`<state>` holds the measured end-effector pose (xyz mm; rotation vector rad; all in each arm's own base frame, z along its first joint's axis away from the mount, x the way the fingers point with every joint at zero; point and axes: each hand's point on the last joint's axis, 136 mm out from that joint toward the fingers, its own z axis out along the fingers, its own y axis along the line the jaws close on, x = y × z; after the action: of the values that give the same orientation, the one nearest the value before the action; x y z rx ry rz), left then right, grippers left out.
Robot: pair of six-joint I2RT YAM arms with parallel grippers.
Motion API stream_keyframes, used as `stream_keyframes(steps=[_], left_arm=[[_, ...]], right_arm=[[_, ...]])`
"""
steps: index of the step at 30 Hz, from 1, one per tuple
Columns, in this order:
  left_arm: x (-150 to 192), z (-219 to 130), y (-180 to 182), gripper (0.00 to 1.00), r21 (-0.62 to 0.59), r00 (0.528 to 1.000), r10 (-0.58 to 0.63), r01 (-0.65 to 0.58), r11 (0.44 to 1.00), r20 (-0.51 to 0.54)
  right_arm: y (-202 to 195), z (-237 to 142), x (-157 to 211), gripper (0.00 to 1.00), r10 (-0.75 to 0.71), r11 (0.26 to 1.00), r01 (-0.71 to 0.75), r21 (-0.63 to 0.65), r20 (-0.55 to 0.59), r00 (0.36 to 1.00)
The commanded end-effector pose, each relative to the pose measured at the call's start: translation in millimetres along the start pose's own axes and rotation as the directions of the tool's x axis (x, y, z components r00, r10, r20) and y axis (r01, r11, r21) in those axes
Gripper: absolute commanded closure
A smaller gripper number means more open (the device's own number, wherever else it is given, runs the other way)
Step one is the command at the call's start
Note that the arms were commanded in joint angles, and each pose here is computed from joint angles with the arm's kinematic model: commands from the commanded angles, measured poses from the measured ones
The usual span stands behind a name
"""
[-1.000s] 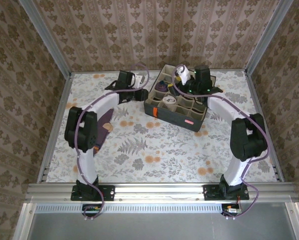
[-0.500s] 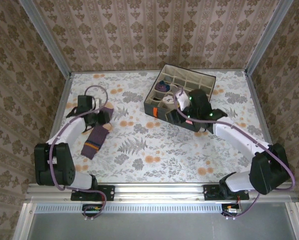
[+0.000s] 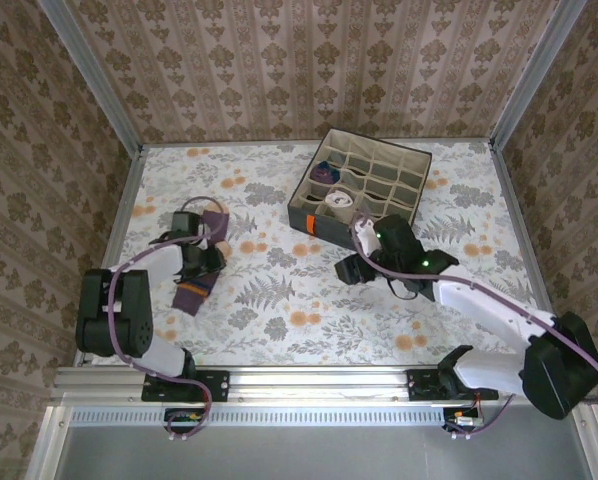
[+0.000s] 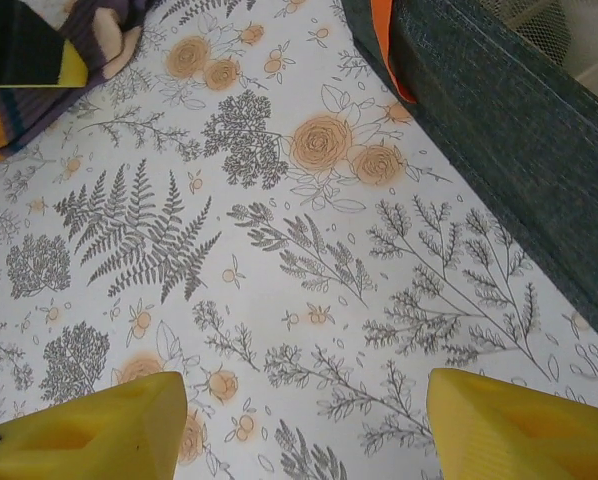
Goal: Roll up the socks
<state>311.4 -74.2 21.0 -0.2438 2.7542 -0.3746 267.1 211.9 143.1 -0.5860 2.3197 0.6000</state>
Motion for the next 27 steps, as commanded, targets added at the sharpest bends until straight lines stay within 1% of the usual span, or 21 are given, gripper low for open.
stream_keyframes(steps=[1,5,6,10,12,14,17,20,23,27], left_arm=[[27,16,-28,0.81,0.005,0.997,-0.011,0.011,1.0,-0.071],[32,18,-83,0.82,0.05,0.998,0.056,-0.055,0.997,-0.033],[39,20,-103,0.82,0.071,0.995,0.093,-0.09,0.993,-0.032],[46,25,-164,0.82,0.151,0.988,0.156,-0.152,0.977,-0.014],[43,22,-187,0.82,0.182,0.982,0.188,-0.185,0.966,0.0],[37,14,-200,0.82,0.205,0.976,0.215,-0.215,0.955,0.023],[21,-7,-200,0.8,0.195,0.967,0.246,-0.254,0.947,0.066],[9,-27,-184,0.8,0.172,0.961,0.257,-0.271,0.947,0.097],[3,-41,-155,0.8,0.149,0.966,0.234,-0.249,0.957,0.113],[7,-51,-115,0.8,0.131,0.974,0.189,-0.204,0.97,0.122]], right_arm=[[-3,-11,14,0.35,-0.016,0.999,0.015,0.033,0.004,1.0],[3,-20,24,0.36,-0.054,0.998,0.054,0.019,0.014,0.998],[7,-22,24,0.37,-0.062,0.998,0.062,0.008,0.023,0.998],[21,-27,24,0.37,-0.133,0.991,0.134,-0.019,0.043,0.99],[29,-27,26,0.37,-0.184,0.983,0.185,-0.019,0.035,0.982],[34,-24,26,0.37,-0.217,0.976,0.218,-0.013,0.019,0.976],[48,-14,30,0.37,-0.291,0.957,0.29,-0.018,-0.023,0.957],[70,6,36,0.37,-0.41,0.912,0.41,-0.024,-0.075,0.909],[96,33,43,0.4,-0.526,0.849,0.526,-0.044,-0.152,0.837],[125,78,58,0.39,-0.64,0.763,0.638,-0.109,-0.274,0.718]])
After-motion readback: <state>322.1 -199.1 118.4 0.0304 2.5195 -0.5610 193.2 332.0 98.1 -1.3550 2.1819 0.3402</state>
